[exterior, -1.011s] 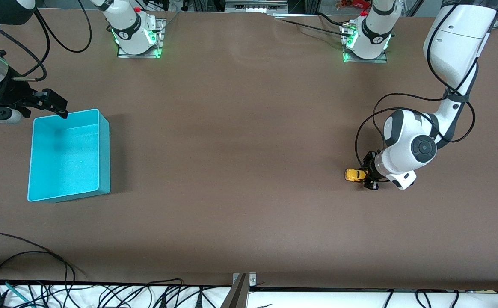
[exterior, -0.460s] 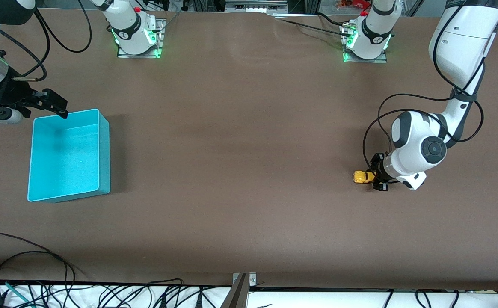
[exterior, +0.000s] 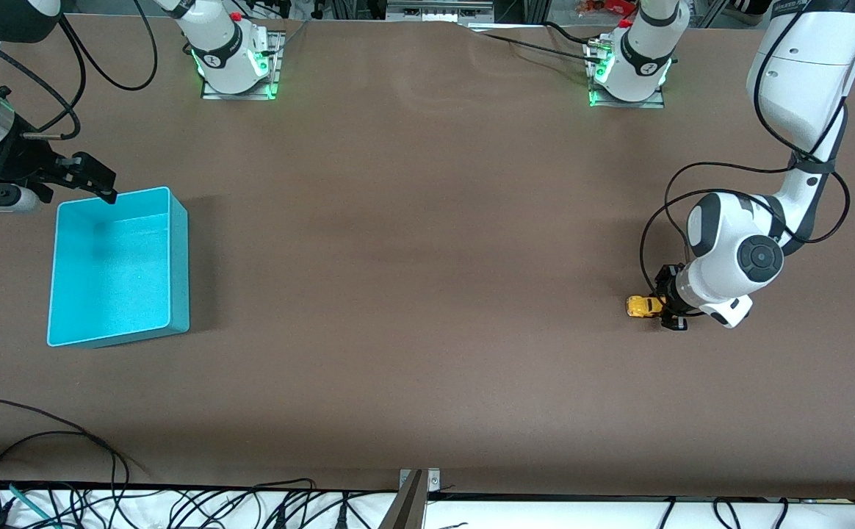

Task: Wind up and store yellow beetle car
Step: 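Roll the held car back and forth on the table to wind it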

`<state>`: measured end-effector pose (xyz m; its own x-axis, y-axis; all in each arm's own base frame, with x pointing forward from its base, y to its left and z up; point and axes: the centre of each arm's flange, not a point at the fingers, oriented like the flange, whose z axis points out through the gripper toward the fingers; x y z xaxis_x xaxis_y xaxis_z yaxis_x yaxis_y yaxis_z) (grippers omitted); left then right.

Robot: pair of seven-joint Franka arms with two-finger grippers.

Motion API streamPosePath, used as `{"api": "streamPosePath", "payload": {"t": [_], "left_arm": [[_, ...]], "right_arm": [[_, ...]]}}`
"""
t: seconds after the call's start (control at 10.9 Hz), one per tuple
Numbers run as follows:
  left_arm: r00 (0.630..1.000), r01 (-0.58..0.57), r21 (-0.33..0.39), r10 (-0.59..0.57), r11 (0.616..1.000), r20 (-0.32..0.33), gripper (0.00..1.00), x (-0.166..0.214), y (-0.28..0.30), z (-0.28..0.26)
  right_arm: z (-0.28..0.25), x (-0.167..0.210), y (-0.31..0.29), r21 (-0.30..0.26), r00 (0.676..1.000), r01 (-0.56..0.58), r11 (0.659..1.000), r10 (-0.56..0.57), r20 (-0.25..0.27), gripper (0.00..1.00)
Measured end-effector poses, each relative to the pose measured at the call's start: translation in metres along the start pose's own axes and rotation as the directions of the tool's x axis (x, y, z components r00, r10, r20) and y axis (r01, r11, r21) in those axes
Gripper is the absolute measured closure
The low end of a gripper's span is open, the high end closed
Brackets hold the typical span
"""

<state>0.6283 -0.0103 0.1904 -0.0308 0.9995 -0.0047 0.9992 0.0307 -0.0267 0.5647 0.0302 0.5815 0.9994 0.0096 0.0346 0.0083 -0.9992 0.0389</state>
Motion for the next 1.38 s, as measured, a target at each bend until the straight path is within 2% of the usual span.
{"api": "streamPosePath", "payload": {"t": [0.83,1.38], "left_arm": [[0.997,-0.043,-0.005,0.043,0.999,-0.056,0.56,0.046,0.005,0.0],[0.995,-0.074,-0.003,0.073,0.997,-0.073,0.56,0.054,0.006,0.001]], "right_arm": [[0.0,0.0,0.0,0.0,1.0,-0.001,1.0,0.001,0.005,0.0],[0.0,0.0,0.001,0.0,1.0,-0.001,1.0,0.001,0.004,0.0]]}}
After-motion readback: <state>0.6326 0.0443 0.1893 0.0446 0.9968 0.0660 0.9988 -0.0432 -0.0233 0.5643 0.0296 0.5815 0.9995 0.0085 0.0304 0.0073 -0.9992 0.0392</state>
